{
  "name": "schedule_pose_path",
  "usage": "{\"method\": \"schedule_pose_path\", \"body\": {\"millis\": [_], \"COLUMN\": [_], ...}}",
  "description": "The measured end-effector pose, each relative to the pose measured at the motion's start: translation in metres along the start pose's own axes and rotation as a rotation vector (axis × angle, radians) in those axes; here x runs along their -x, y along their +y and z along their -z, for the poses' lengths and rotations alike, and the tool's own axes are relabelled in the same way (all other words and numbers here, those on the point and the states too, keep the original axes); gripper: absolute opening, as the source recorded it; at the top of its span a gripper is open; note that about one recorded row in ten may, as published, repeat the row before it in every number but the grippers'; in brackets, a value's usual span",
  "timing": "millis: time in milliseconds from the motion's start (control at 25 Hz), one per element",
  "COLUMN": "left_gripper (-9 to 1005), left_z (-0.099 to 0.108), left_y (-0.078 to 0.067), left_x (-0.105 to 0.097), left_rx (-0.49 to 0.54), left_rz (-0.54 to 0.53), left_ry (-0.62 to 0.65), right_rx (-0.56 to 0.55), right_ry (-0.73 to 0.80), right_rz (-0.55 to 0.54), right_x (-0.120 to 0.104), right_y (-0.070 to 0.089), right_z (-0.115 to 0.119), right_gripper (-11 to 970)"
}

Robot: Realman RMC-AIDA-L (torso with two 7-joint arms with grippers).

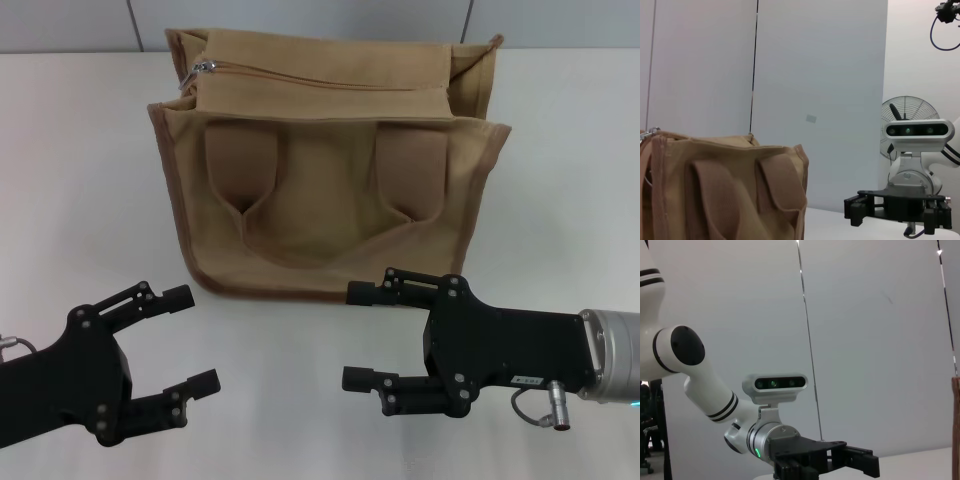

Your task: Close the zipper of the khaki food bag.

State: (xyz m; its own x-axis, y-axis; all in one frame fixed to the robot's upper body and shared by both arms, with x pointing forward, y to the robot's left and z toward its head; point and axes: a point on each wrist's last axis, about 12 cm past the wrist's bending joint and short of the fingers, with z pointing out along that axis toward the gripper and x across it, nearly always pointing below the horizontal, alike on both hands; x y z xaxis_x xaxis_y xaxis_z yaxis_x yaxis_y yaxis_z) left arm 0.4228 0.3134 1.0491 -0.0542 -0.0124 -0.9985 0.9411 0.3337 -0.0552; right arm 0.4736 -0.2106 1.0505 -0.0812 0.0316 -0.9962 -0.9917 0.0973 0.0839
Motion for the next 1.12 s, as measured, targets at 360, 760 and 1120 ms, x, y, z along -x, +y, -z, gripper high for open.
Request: {"method": "schedule_pose_path", "body": {"millis": [360,760,1120], "left_gripper": [832,831,829], "left_z": [0.009,0.011,-0.043], "left_y": [0.005,0.028,0.065], "left_x": [-0.001,-0.002,0.001], "left_rx": [0.228,0.601,0.482], "left_rz": [-0.009,0.039,0.066], "left_ry": [-0.093,-0.282,-0.162], "right_rx": [-0.021,-0.048,-0.061], "right_ry": [0.003,-0.023,-0.03], "right_rz": [-0.02,-0.026,-0.023], "right_x": [-0.004,-0.01,-0.016], "right_y": [0.001,0.006,0.014], "right_z": [-0.001,-0.003,-0.004], "right_gripper": [761,757,754]}}
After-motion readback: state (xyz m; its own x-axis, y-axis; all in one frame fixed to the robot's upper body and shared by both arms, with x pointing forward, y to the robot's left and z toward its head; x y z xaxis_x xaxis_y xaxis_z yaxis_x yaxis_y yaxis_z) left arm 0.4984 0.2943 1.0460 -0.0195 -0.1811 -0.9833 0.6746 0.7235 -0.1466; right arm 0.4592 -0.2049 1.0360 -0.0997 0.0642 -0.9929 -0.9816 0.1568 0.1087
